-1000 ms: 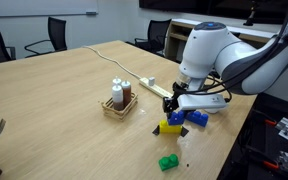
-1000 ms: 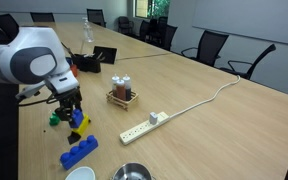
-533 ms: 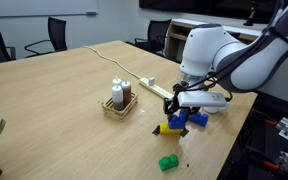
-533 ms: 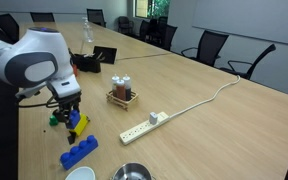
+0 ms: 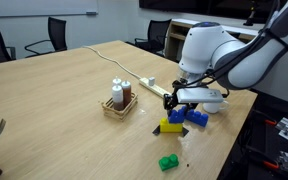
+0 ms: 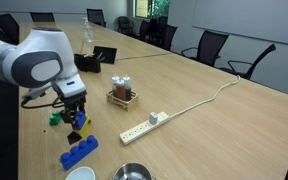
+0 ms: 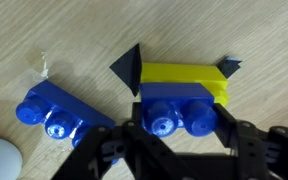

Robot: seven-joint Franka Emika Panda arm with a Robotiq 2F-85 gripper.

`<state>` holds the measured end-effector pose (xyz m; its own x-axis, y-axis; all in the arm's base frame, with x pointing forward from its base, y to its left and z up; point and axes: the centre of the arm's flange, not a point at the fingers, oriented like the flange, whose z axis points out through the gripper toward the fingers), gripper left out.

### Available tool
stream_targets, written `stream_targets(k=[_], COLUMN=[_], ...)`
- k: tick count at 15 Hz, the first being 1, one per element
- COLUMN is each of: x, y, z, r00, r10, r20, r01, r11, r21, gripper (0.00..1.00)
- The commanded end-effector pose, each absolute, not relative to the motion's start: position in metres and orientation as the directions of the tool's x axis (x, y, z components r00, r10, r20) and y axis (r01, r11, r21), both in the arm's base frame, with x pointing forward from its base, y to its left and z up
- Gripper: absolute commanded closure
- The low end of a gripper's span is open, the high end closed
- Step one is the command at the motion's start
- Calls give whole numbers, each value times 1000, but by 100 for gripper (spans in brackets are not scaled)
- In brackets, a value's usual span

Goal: Put the small blue block on the yellow block

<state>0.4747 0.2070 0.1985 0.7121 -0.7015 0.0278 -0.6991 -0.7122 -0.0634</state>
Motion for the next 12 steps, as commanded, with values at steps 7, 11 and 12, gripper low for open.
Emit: stream_targets(k=[7, 11, 12], x=[473, 475, 475], y=[220, 219, 219], z=[180, 179, 178], r00=[739, 742, 745], r10=[-673, -668, -666], r20=[40, 47, 43], r01=[-672, -668, -665], r11=[-740, -744, -746], r21=[-32, -27, -27], gripper=[56, 56, 56])
